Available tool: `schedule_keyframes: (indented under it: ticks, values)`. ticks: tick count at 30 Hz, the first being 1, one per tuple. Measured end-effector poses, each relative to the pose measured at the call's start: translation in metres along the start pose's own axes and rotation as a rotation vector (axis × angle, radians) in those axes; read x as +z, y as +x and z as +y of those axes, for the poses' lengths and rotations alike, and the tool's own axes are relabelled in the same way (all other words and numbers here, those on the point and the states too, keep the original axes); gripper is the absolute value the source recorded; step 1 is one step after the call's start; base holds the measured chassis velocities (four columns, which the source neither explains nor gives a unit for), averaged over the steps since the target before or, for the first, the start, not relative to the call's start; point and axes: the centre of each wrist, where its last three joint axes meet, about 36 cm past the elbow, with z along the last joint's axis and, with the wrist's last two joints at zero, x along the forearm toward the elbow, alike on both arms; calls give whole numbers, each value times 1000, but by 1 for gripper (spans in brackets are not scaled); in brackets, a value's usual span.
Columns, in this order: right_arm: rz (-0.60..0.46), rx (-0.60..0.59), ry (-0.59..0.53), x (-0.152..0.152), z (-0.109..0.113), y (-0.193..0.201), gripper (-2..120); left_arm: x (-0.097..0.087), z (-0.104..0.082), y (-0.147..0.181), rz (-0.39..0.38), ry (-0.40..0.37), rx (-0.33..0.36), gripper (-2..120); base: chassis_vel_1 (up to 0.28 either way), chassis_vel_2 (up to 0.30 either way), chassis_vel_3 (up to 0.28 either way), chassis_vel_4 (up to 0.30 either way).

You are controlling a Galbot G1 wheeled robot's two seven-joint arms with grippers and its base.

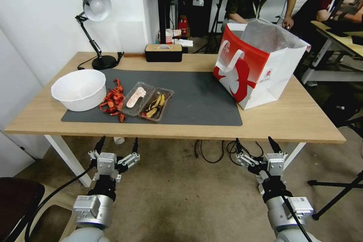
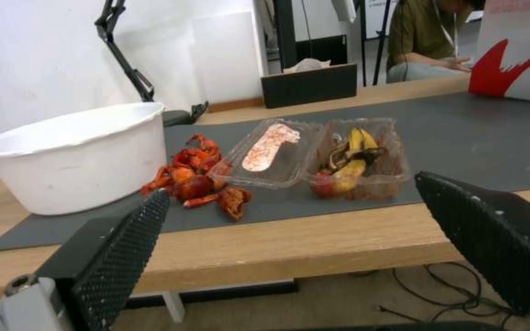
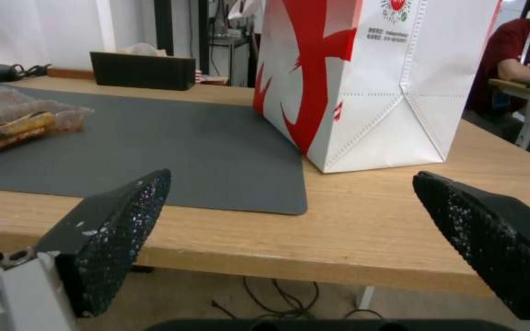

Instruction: Close the disposable takeout box, then place it into the delivery bag.

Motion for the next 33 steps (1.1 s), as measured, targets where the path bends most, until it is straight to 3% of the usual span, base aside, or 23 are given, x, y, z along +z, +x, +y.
schedule_keyframes:
  ticks: [21,33]
  values:
    - [7,-18,-7,-3,-2,-1,100,-2,2,-1,10,12,-5,100,0,0,0,0]
    - [95,-381,-90,-67,-42,-19,100,-67,36,-15,105,174,-74,100,0,0,0,0]
